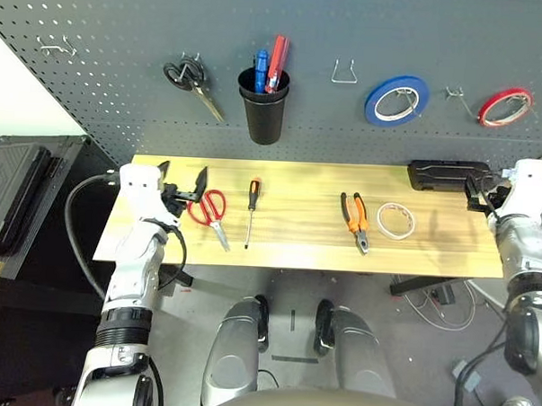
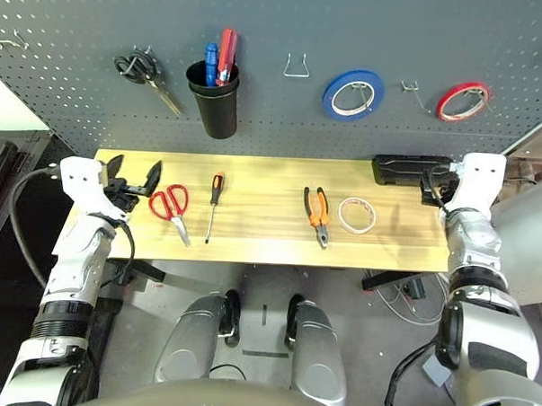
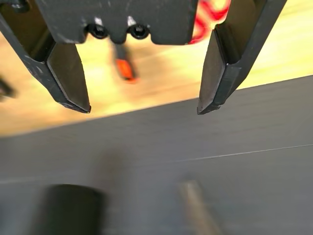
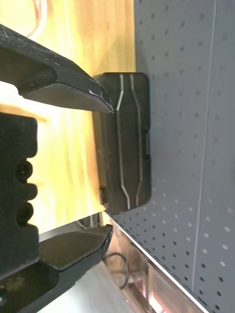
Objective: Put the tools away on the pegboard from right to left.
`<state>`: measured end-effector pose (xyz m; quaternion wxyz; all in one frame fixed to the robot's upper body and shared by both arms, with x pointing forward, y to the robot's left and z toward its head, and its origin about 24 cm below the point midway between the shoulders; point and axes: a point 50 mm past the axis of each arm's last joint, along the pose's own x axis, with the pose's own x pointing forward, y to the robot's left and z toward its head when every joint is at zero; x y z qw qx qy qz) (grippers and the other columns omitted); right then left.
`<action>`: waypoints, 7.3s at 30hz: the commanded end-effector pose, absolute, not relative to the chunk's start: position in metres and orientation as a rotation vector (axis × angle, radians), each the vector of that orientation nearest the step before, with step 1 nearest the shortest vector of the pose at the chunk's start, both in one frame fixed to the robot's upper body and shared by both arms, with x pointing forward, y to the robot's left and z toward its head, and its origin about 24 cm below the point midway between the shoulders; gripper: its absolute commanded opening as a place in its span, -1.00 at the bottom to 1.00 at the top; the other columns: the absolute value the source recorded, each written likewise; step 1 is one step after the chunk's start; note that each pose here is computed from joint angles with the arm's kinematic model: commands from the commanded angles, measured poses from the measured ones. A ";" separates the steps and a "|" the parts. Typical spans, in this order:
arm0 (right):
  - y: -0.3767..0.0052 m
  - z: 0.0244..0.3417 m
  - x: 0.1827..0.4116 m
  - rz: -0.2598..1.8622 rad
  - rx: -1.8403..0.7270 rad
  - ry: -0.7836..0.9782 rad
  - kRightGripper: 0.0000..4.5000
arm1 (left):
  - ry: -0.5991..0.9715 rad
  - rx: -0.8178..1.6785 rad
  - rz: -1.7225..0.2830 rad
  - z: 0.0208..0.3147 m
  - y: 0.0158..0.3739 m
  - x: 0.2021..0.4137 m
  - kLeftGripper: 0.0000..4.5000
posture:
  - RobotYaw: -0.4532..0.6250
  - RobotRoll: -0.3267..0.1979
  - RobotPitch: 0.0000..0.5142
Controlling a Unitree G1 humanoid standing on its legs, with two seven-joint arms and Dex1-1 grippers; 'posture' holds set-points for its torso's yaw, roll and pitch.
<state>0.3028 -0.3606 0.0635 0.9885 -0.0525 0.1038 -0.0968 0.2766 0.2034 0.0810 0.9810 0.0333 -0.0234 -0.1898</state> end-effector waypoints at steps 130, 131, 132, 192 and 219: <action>-0.280 0.137 0.372 0.053 -0.913 -0.117 -0.72 | -0.376 0.218 -1.197 0.183 0.112 0.234 1.00 | 0.27 0.25 -0.13; -0.279 0.136 0.373 0.054 -0.902 -0.115 -0.58 | -0.374 0.220 -1.196 0.183 0.112 0.234 1.00 | 0.27 0.25 -0.12; -0.278 0.135 0.373 0.058 -0.892 -0.116 -0.41 | -0.372 0.222 -1.194 0.183 0.112 0.234 1.00 | 0.28 0.25 -0.11; -0.183 0.037 0.325 0.102 0.022 0.926 0.99 | 0.102 0.746 -1.209 0.109 0.120 0.256 1.00 | 0.25 0.25 0.24; -0.182 0.009 0.340 0.115 -0.009 0.981 0.16 | 0.115 0.749 -1.188 0.108 0.120 0.256 1.00 | 0.30 0.25 0.28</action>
